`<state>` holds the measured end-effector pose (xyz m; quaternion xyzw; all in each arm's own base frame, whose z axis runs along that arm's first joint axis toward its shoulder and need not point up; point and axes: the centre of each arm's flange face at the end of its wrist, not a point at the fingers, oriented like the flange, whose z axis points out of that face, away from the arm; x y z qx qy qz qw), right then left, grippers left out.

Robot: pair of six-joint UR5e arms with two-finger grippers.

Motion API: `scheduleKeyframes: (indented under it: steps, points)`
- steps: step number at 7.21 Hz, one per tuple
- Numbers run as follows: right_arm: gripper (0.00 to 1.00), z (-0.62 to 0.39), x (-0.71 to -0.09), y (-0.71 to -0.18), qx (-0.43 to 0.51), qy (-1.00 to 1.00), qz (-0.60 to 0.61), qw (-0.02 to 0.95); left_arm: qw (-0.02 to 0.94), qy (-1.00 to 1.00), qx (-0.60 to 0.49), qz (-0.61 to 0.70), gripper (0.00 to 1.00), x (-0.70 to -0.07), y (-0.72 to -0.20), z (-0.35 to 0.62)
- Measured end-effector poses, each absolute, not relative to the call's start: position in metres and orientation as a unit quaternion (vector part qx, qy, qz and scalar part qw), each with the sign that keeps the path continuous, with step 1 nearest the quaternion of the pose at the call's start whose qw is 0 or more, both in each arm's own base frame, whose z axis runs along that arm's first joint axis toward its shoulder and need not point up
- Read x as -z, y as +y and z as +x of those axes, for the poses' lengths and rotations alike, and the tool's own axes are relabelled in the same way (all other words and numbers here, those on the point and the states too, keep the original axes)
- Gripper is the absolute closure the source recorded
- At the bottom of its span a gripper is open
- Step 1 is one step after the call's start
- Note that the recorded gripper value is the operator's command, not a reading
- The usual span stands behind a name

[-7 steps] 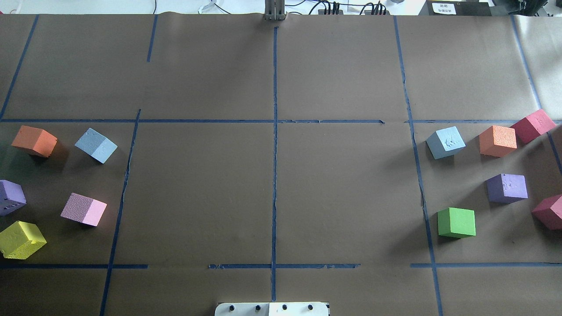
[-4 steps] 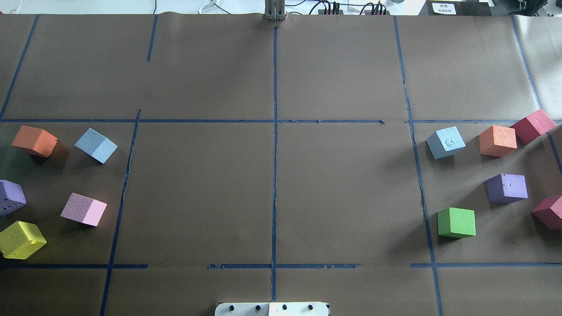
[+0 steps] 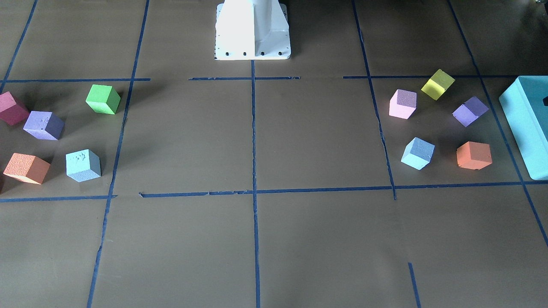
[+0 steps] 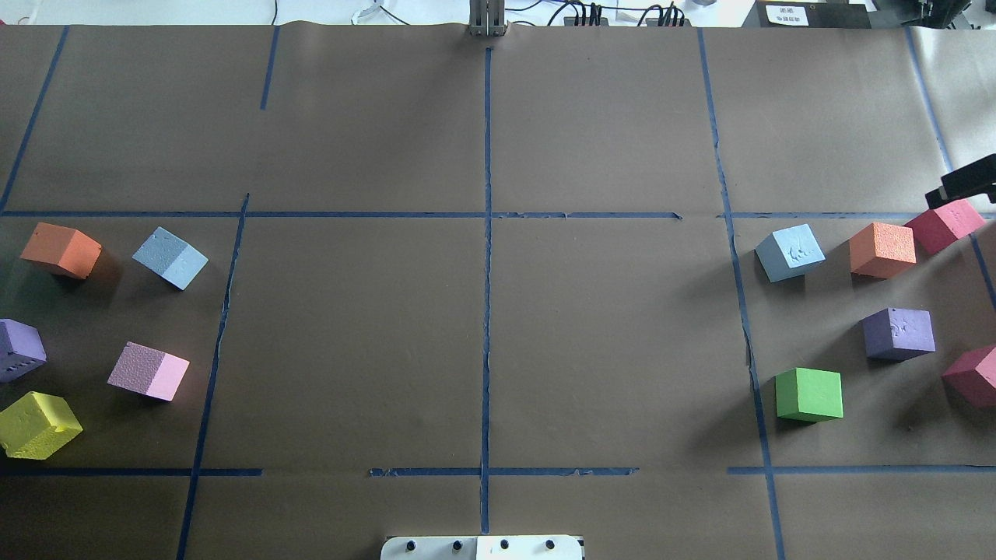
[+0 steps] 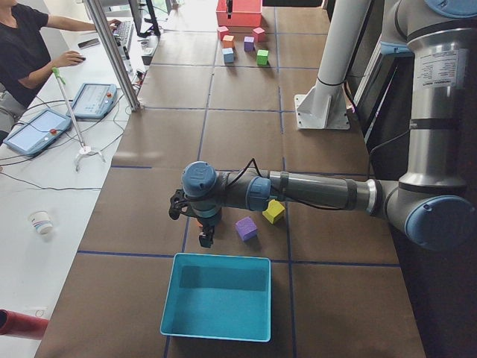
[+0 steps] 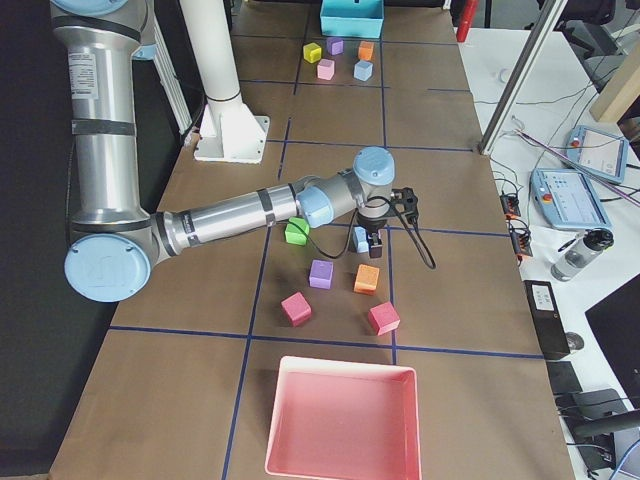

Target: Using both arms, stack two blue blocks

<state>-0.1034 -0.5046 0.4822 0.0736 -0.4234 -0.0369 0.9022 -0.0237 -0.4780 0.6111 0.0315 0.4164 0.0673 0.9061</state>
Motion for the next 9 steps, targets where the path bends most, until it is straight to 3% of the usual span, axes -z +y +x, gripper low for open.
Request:
scheduleKeyframes:
  steps: [5, 9]
  points:
    - [0.0, -0.259, -0.458, -0.502, 0.061, -0.378, 0.072, 0.921, 0.906, 0.417, -0.066, 0.036, 0.0, -0.604, -0.485, -0.023]
    - [0.0, -0.282, -0.488, -0.51, 0.118, -0.369, 0.088, 0.918, 0.906, 0.417, -0.066, 0.038, 0.0, -0.602, -0.486, -0.023]
